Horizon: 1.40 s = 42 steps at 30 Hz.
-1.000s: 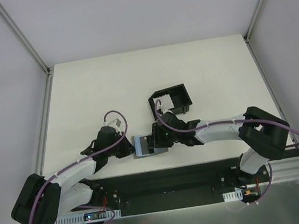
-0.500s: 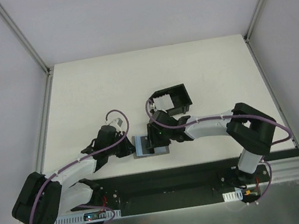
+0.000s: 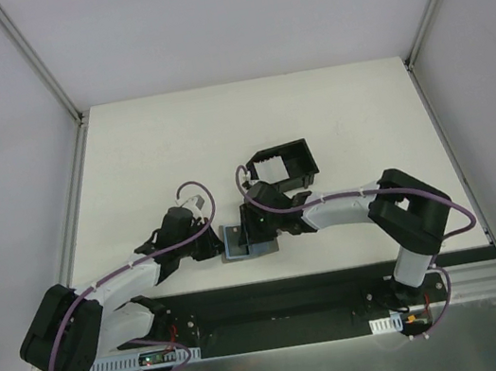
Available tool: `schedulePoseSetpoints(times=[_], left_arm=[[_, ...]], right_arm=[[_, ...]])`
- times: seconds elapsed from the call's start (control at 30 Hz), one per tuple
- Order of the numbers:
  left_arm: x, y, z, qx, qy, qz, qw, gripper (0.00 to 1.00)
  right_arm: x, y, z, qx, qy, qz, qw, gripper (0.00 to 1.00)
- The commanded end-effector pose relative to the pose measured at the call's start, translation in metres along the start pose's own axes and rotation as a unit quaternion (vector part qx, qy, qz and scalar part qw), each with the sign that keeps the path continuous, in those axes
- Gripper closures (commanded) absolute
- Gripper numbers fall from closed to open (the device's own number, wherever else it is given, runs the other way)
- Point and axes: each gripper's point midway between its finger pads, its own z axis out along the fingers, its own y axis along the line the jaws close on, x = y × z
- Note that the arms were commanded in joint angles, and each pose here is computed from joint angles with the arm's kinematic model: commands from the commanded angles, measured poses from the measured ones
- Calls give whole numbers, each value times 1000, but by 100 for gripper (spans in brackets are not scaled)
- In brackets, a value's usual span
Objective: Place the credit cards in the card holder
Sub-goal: Insert the credit card into the card holder, then pick up the credit card from the storage box.
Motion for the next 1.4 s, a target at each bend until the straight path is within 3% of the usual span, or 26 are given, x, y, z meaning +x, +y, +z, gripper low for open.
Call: schedulePoseSetpoints(times=[0.0, 0.13, 0.23, 0.37, 0.47, 0.6, 0.67, 0.83, 1.1, 1.37], left_arm=[[11, 6, -3, -10, 29, 12, 999, 100], [8, 4, -4, -10, 28, 11, 1000, 100], [3, -1, -7, -8, 22, 10, 1000, 100], [-10, -14, -14, 5, 8, 15, 1000, 100], [-12, -19, -18, 2, 13, 4, 1000, 100], [-21, -30, -25, 6, 18, 3, 1000, 100], [-23, -29, -25, 0, 16, 3, 1000, 100], [-29, -28, -25, -10, 6, 6, 1000, 100], [-33, -36, -27, 2, 8, 15, 1000, 100], [-28, -35, -27, 4, 12, 8, 1000, 100]], right_arm=[[-16, 29, -1, -49, -19, -15, 999, 66], [-27, 27, -19, -37, -46, -22, 998, 61], [-36, 9, -45, 27, -61, -56, 996, 57], [-56, 11, -89, 23, -103, -71, 992, 54], [-73, 3, -121, 25, -132, -56, 989, 53], [-106, -20, -163, 40, -184, -34, 982, 41], [-121, -34, -172, 45, -181, -24, 982, 40], [-155, -59, -164, 61, -147, -27, 987, 35], [-204, -85, -111, 83, -101, -19, 991, 25], [-207, -112, -79, 99, -71, -6, 993, 20]])
